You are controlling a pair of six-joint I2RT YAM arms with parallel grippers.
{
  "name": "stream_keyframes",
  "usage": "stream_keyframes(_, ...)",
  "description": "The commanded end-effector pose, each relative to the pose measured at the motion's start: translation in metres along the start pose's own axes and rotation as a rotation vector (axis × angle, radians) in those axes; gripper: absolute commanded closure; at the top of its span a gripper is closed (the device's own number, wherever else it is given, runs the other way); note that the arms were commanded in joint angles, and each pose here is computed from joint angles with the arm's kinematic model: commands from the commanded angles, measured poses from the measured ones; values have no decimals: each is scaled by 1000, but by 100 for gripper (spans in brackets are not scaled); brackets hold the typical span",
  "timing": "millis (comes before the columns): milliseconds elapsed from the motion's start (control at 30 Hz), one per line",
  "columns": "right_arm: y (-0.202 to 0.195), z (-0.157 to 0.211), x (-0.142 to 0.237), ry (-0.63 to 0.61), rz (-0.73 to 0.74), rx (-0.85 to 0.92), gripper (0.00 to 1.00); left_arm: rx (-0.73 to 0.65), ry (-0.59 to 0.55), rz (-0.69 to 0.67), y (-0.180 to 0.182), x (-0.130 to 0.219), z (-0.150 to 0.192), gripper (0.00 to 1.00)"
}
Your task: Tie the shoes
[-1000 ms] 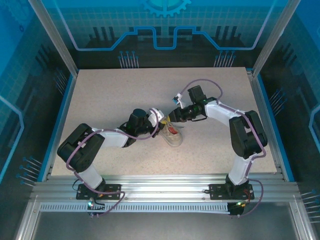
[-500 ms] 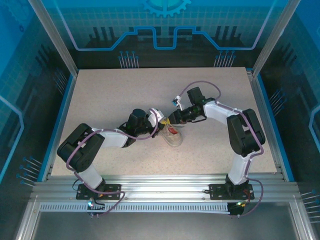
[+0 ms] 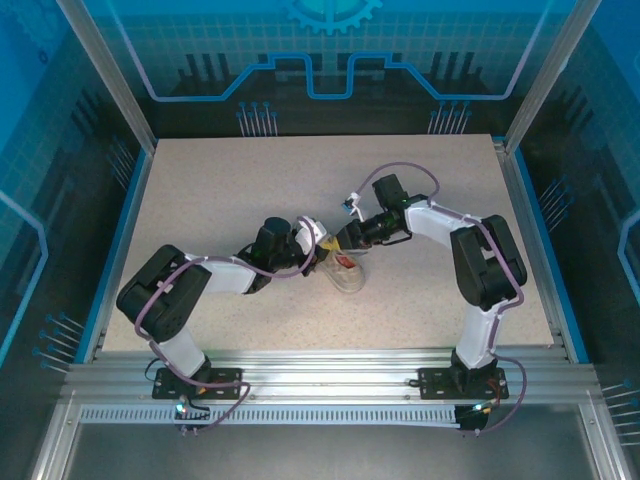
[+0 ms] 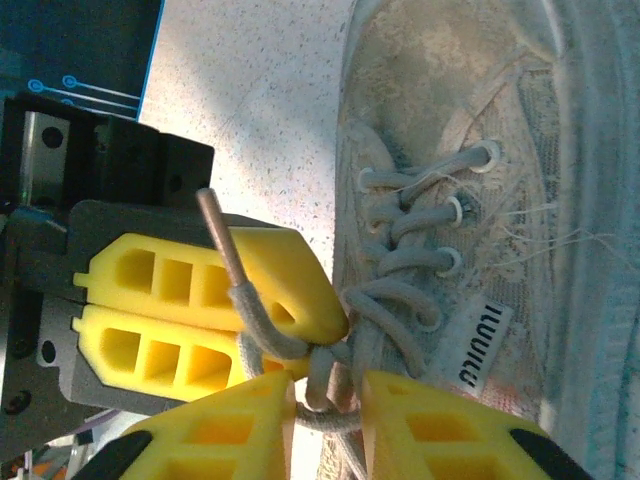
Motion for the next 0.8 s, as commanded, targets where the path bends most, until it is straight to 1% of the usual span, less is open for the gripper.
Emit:
stream_keyframes(0,14,-8,2,-14,-15,65,100,0,-44,49,-1,-4,-12,100)
stream_keyframes(233,16,-10,28,-108,102,87,100,9,-20,44,-1,-2,-10,100)
stream_keyframes(433,18,-10,31,-119,124,110,100,9,-3,42,-1,-2,-9,100)
stream_keyframes(567,18,-11,34,-136,164,125,100,5,3,42,0,-3,-8,100)
stream_keyframes(633,18,-11,33,-131,160,123,100,6,7,42,-1,-3,-7,100)
stream_keyframes(767,16,-8,27,-99,105,122,99,4,1,42,0,-3,-8,100)
Point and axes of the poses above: each hand's point on the last joint's axis, 136 mm out from that joint toward the fingers, its own x axis back along the fingers, its own y axis along the line the jaws close on, z = x × y, the point moved 10 cm from there along x, back along the fingers, and after that the axes turned 10 degrees about x, right-handed, at the moved point
